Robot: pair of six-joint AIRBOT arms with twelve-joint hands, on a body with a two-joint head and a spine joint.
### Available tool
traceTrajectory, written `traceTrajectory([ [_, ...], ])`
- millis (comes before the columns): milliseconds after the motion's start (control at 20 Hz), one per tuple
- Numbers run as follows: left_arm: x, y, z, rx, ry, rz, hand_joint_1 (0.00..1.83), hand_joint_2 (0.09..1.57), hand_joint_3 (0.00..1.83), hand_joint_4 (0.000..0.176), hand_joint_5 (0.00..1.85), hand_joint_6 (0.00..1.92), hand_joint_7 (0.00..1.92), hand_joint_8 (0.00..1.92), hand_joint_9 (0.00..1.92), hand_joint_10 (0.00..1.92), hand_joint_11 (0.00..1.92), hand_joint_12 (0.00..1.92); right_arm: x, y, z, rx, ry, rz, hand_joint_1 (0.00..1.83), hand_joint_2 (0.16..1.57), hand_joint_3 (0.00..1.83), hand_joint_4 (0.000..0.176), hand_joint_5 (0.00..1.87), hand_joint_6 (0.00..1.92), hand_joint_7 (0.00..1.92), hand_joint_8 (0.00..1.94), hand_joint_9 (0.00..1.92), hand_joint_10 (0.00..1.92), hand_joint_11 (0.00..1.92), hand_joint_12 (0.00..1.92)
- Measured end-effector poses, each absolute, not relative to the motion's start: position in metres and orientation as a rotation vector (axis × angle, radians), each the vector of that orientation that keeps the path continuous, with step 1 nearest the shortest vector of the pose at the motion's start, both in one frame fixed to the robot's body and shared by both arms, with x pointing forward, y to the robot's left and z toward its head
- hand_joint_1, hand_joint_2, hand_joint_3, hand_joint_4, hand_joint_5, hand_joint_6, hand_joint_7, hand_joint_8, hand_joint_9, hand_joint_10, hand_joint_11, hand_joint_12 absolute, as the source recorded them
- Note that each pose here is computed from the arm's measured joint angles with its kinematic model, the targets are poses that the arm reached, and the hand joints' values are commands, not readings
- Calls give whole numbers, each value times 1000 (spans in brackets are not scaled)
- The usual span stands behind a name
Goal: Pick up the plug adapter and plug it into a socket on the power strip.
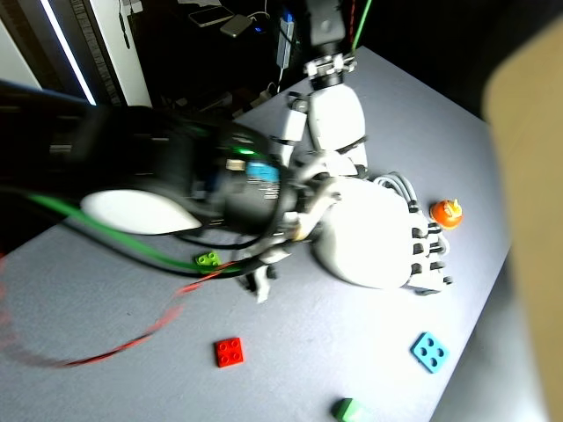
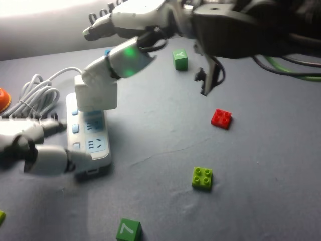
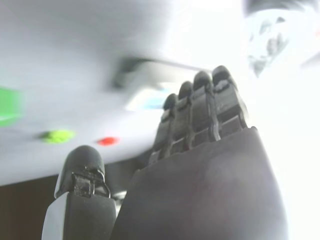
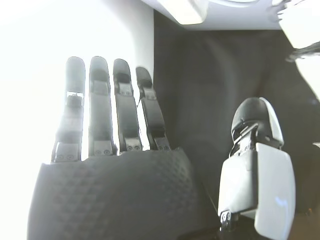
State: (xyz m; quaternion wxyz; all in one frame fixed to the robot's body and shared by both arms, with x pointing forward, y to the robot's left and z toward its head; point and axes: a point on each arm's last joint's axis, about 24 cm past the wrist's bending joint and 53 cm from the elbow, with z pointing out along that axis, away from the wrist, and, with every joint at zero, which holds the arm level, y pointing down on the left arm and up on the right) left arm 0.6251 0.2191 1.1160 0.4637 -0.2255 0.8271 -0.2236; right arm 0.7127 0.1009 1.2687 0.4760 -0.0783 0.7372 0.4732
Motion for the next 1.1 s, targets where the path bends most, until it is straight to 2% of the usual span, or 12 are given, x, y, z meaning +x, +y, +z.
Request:
traceTrajectory([
  [250,637,204,1147,-471,1982,-612,0,1202,1,0,43,5,64,7,52,7,0,0,683,79,1247,-188,1818,1194,150,1011,7,0,289,5,330,6,340,6,0,945],
  [300,638,206,1151,-473,1974,-617,0,1215,1,0,214,18,191,9,181,19,76,51,679,72,1245,-151,1832,1218,199,1036,3,0,383,10,444,8,427,15,26,1052],
  [400,641,213,1155,-482,1959,-608,0,1237,0,0,419,5,417,20,394,10,2,740,672,65,1250,-92,1833,1272,243,1051,2,0,499,15,559,9,514,19,101,1128],
  [500,642,218,1158,-486,1951,-601,0,1251,0,0,516,8,524,9,489,14,15,909,665,61,1251,-48,1825,1318,256,1061,1,0,543,14,607,9,563,23,118,1163],
  [550,642,220,1161,-483,1945,-601,165,1282,1,0,852,37,860,30,816,81,246,1099,657,61,1248,-17,1842,1350,313,1096,4,0,776,45,874,51,860,158,403,1388],
  [600,642,223,1162,-484,1941,-594,257,1302,1,0,1052,178,1051,175,830,607,409,1387,651,61,1247,-7,1845,1368,308,1150,0,0,881,135,963,172,761,758,512,1566],
  [650,644,225,1165,-486,1932,-593,257,1302,1,0,1052,178,1051,175,830,607,409,1387,645,61,1247,-8,1843,1380,308,1150,0,0,881,135,963,172,761,758,512,1566],
  [700,646,228,1167,-491,1925,-588,371,1321,3,0,845,1551,934,1576,898,1805,750,1882,636,60,1246,-12,1846,1391,318,1194,1,0,759,1441,823,1563,802,1755,805,1892],
  [750,647,230,1168,-494,1921,-588,382,1324,2,0,799,1792,905,1817,948,1898,847,1913,631,60,1246,-18,1849,1395,354,1191,0,0,762,1705,860,1805,918,1888,958,1915],
  [850,651,233,1177,-476,1900,-579,410,1308,0,0,914,1916,996,1917,1114,1920,1088,1921,633,51,1249,-7,1823,1388,405,1169,0,0,1081,1912,1145,1936,1268,1920,1368,1921],
  [950,654,236,1181,-471,1887,-572,394,1311,0,0,967,1920,1025,1920,1144,1921,1150,1921,633,33,1241,17,1810,1364,383,1174,0,0,1185,1919,1224,1940,1346,1921,1473,1921],
  [1100,655,238,1182,-478,1884,-570,412,1314,0,0,1254,1921,1263,1921,1403,1921,1520,1921,629,14,1205,34,1893,1300,296,1234,10,0,1352,1921,1406,1941,1510,1921,1650,1921],
])
